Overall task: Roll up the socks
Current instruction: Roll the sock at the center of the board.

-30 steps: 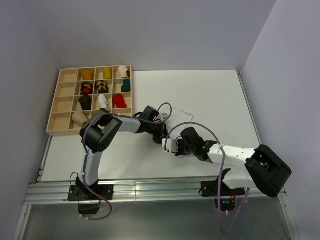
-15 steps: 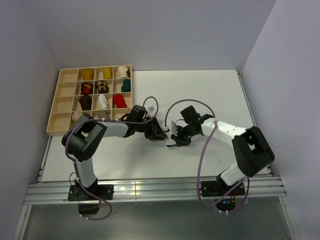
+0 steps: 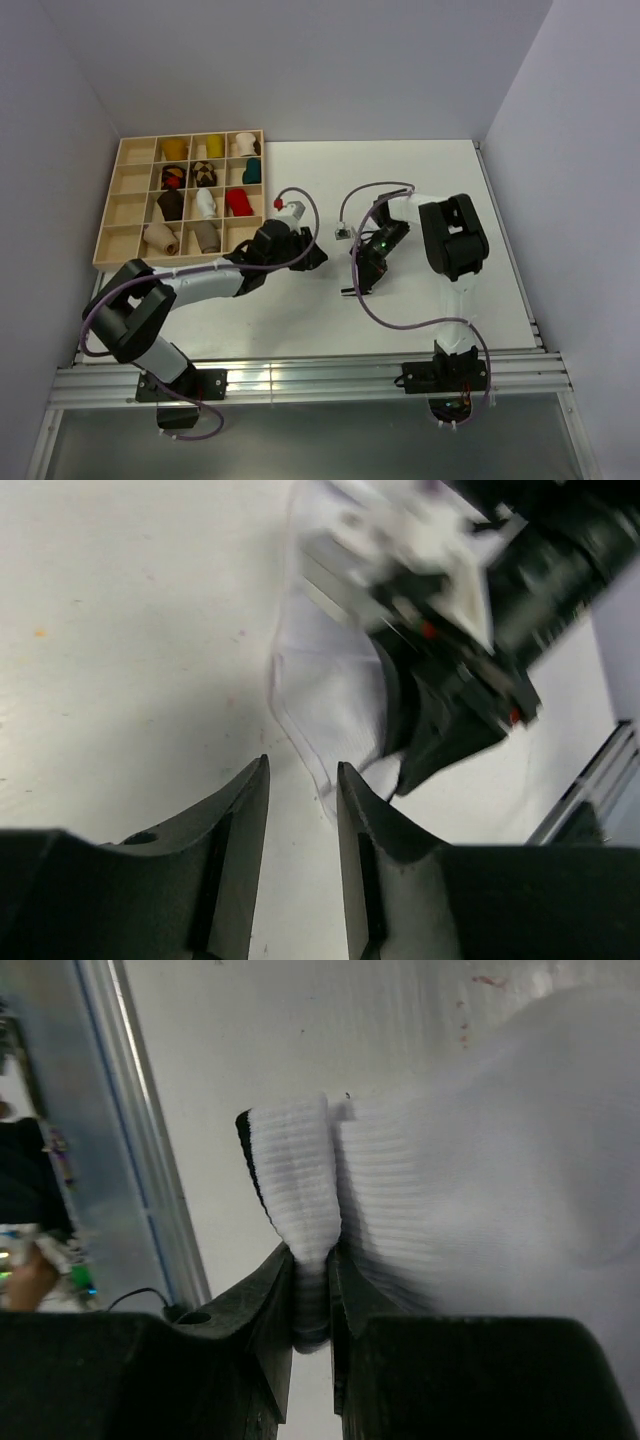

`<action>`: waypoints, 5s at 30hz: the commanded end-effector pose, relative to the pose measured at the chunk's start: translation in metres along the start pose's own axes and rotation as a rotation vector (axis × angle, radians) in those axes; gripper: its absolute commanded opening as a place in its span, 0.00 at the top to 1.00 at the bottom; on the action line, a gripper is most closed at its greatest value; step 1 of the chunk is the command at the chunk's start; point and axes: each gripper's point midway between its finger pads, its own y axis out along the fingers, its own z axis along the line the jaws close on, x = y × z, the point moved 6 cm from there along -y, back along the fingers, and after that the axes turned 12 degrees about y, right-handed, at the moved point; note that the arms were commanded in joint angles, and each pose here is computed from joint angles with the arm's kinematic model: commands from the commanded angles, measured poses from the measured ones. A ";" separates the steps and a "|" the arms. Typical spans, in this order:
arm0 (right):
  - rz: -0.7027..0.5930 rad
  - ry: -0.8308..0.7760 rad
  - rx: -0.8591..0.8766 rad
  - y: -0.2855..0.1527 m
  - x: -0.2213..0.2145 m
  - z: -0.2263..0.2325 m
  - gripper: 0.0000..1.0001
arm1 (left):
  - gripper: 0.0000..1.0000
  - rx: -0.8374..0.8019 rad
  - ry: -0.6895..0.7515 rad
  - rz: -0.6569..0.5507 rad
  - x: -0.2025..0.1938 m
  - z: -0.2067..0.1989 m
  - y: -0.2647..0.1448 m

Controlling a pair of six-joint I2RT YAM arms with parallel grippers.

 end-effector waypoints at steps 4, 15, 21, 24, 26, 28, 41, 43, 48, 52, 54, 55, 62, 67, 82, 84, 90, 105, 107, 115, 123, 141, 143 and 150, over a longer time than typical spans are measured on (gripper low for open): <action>0.020 0.211 0.192 -0.013 -0.001 0.003 0.86 | 0.57 -0.030 0.410 -0.130 -0.007 -0.024 -0.001; 0.067 0.342 0.169 -0.009 0.001 -0.015 0.85 | 0.50 -0.267 0.698 0.030 -0.044 -0.061 0.034; 0.071 0.353 0.146 -0.010 0.000 -0.017 0.85 | 0.50 -0.305 0.716 0.044 -0.049 -0.069 0.046; 0.069 0.353 0.142 -0.010 0.001 -0.018 0.85 | 0.51 -0.297 0.716 0.069 -0.053 -0.066 0.051; 0.070 0.355 0.145 -0.010 0.002 -0.017 0.85 | 0.51 -0.286 0.712 0.078 -0.057 -0.062 0.054; 0.067 0.357 0.140 -0.011 0.003 -0.017 0.85 | 0.52 -0.285 0.707 0.082 -0.060 -0.061 0.056; 0.013 0.320 0.036 -0.015 0.004 -0.018 0.63 | 0.92 -0.354 0.581 0.187 -0.088 -0.058 0.062; -0.033 0.279 -0.058 -0.019 0.004 -0.018 0.53 | 1.00 -0.373 0.530 0.224 -0.095 -0.055 0.059; -0.179 0.211 -0.208 -0.042 0.009 -0.013 0.47 | 1.00 -0.350 0.373 0.283 -0.097 -0.039 0.055; -0.322 0.215 -0.330 -0.069 0.014 -0.016 0.45 | 1.00 -0.364 0.250 0.350 -0.094 -0.030 0.051; -0.393 0.203 -0.385 -0.085 0.012 -0.016 0.45 | 1.00 -0.348 0.171 0.383 -0.091 -0.022 0.049; -0.411 0.191 -0.402 -0.089 0.011 -0.016 0.45 | 1.00 -0.354 0.142 0.393 -0.090 -0.022 0.048; -0.535 -0.083 -0.559 -0.103 -0.005 0.012 0.42 | 1.00 -0.343 -0.133 0.535 -0.087 -0.015 0.053; -0.502 -0.289 -0.659 -0.091 -0.011 0.028 0.41 | 1.00 -0.375 -0.308 0.624 -0.096 -0.019 0.053; -0.282 -0.793 -0.769 0.001 -0.034 0.052 0.30 | 1.00 -0.328 -0.428 0.701 -0.099 -0.008 0.058; -0.285 -0.834 -0.798 0.006 -0.031 0.054 0.29 | 1.00 -0.333 -0.433 0.704 -0.097 -0.008 0.058; -0.289 -0.895 -0.899 0.015 -0.026 0.050 0.35 | 1.00 -0.342 -0.426 0.708 -0.094 -0.008 0.058; -0.242 -0.901 -0.909 0.034 -0.014 0.047 0.74 | 0.99 -0.362 -0.407 0.698 -0.088 -0.012 0.057; -0.231 -0.879 -0.885 0.036 -0.015 0.048 0.80 | 0.95 -0.354 -0.401 0.683 -0.085 -0.011 0.056; -0.167 -0.755 -0.696 0.037 -0.026 0.059 0.87 | 0.73 -0.395 -0.423 0.504 -0.054 -0.024 0.040; -0.097 -0.552 -0.420 0.021 -0.025 0.055 0.88 | 0.68 -0.318 -0.363 0.279 -0.032 -0.022 0.021; 0.117 0.035 0.025 0.002 0.008 0.002 0.85 | 0.51 -0.004 0.229 -0.159 -0.025 -0.025 -0.015; 0.136 0.068 0.011 0.003 0.009 -0.005 0.85 | 0.50 -0.006 0.291 -0.155 -0.027 -0.030 -0.011; 0.151 0.102 -0.013 0.002 0.010 -0.016 0.85 | 0.49 -0.070 0.554 -0.116 -0.032 -0.047 0.005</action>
